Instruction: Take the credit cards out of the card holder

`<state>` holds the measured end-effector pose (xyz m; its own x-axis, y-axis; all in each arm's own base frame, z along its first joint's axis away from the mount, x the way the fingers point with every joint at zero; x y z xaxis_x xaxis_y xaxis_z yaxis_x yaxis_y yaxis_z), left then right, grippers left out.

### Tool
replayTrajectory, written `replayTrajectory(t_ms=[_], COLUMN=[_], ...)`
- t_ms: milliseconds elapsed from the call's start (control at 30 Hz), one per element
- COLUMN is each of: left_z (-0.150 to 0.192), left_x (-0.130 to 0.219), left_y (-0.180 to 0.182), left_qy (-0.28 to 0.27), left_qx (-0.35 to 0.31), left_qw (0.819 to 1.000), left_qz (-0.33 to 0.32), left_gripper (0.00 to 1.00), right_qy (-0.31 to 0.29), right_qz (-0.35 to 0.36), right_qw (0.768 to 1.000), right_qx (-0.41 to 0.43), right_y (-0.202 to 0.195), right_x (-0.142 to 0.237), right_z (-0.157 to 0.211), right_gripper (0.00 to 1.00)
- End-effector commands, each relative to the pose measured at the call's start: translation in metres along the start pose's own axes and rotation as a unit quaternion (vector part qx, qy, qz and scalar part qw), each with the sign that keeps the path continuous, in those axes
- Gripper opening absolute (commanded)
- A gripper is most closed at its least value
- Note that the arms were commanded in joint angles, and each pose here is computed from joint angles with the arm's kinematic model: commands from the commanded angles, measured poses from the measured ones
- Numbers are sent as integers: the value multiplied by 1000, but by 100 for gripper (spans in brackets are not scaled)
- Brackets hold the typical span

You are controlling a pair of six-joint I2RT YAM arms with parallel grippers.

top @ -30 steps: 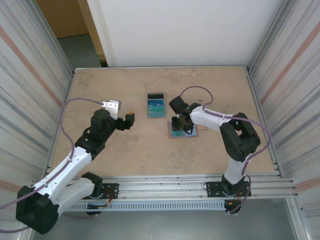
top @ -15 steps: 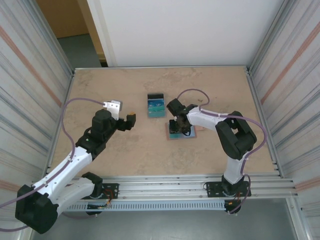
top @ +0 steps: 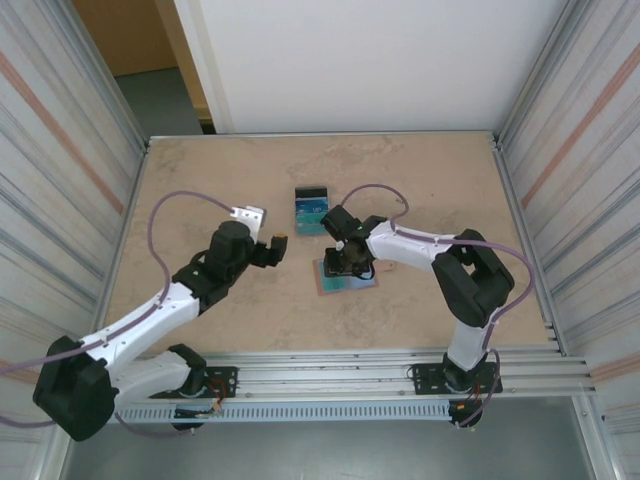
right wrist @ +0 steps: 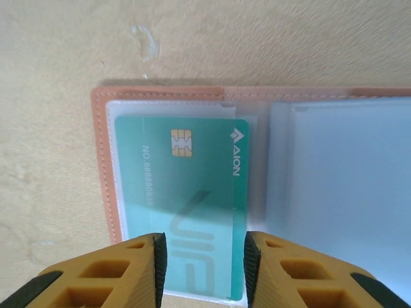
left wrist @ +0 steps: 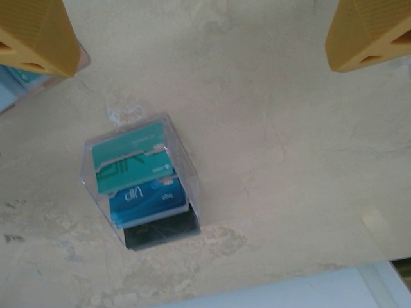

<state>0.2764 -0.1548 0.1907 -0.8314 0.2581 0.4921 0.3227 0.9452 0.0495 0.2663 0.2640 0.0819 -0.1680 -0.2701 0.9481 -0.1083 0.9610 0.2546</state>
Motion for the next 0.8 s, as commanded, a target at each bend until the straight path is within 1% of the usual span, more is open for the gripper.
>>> replayTrajectory(t_ms=[0, 167, 433, 767], left_z=[1, 22, 42, 64], left_x=[-10, -35, -64, -85], left_y=[-13, -41, -65, -78], left_qy=[6, 36, 72, 114], left_qx=[23, 40, 56, 3], left_qw=[1000, 998, 995, 993], left_qz=[-4, 19, 40, 11], left_gripper=[99, 99, 99, 99], right_qy=[-14, -12, 2, 26], right_qz=[-4, -24, -18, -19], right_qw=[1000, 999, 1000, 999], right_qx=[-21, -20, -11, -15], right_y=[-8, -7, -8, -12], right_x=[14, 11, -3, -17], right_z=[-3, -4, -2, -1], right_gripper=[37, 32, 27, 30])
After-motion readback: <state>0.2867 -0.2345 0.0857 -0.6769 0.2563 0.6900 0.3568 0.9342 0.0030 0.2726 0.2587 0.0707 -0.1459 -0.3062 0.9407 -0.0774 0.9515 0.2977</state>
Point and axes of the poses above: each hand's point on the last joint's axis, 136 mm out from that joint toward the fingers, its own x axis back along the fingers, its own y axis along the line the jaws close on, z = x × y, the point moved 4 cm from there along x, back along the fingers, and after that the axes turned 2 degrees about -x, right-handed, at the moved point
